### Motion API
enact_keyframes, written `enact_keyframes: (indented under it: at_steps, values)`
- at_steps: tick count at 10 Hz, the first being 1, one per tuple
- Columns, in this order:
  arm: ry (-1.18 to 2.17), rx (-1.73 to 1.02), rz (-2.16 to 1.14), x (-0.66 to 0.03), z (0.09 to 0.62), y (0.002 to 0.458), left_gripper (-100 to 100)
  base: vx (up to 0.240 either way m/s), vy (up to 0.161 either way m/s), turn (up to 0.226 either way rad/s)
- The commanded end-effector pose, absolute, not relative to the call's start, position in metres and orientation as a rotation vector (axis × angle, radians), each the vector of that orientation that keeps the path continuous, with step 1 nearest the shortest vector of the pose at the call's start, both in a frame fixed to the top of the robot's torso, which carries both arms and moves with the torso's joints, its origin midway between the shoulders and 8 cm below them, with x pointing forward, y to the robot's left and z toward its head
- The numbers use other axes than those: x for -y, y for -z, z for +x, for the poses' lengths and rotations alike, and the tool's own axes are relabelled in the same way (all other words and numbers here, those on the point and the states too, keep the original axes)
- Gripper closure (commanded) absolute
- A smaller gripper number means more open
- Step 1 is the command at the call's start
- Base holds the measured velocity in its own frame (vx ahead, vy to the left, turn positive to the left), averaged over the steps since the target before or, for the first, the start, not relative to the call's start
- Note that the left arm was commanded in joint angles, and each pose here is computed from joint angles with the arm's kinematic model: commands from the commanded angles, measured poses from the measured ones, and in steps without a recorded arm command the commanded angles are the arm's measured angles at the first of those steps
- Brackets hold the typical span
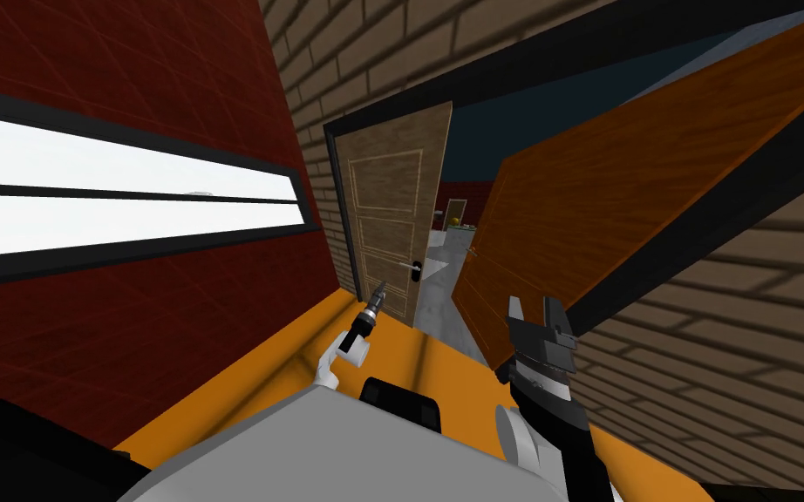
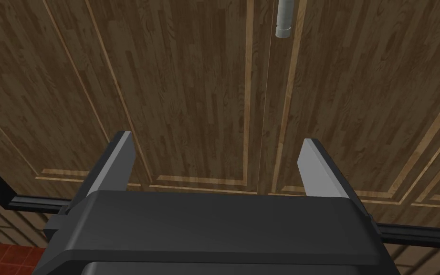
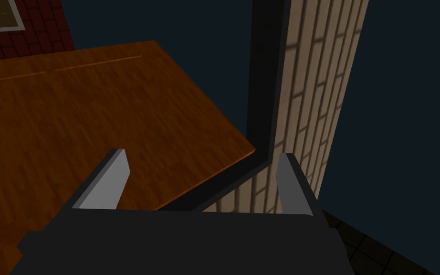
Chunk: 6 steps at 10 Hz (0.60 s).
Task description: Push the door open
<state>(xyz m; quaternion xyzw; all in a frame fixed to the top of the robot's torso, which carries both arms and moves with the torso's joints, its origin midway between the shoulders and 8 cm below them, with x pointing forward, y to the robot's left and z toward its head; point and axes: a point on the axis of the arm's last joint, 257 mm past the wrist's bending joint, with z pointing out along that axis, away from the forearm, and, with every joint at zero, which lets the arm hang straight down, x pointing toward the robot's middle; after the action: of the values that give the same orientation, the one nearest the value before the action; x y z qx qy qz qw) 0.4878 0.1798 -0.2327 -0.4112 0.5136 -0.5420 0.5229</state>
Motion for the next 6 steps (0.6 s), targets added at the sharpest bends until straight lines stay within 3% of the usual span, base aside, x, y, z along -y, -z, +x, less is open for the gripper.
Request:
enact_keyframes:
  at_steps: [1,6]
  values:
    - [1.306,-1.254,-1.011,-0.173,0.491,0.245,-100,0.175,-0.012,-0.096]
    - [1.325,-1.307,-1.075,-0.153,0.501,0.274,-100,0.185,-0.005,-0.062]
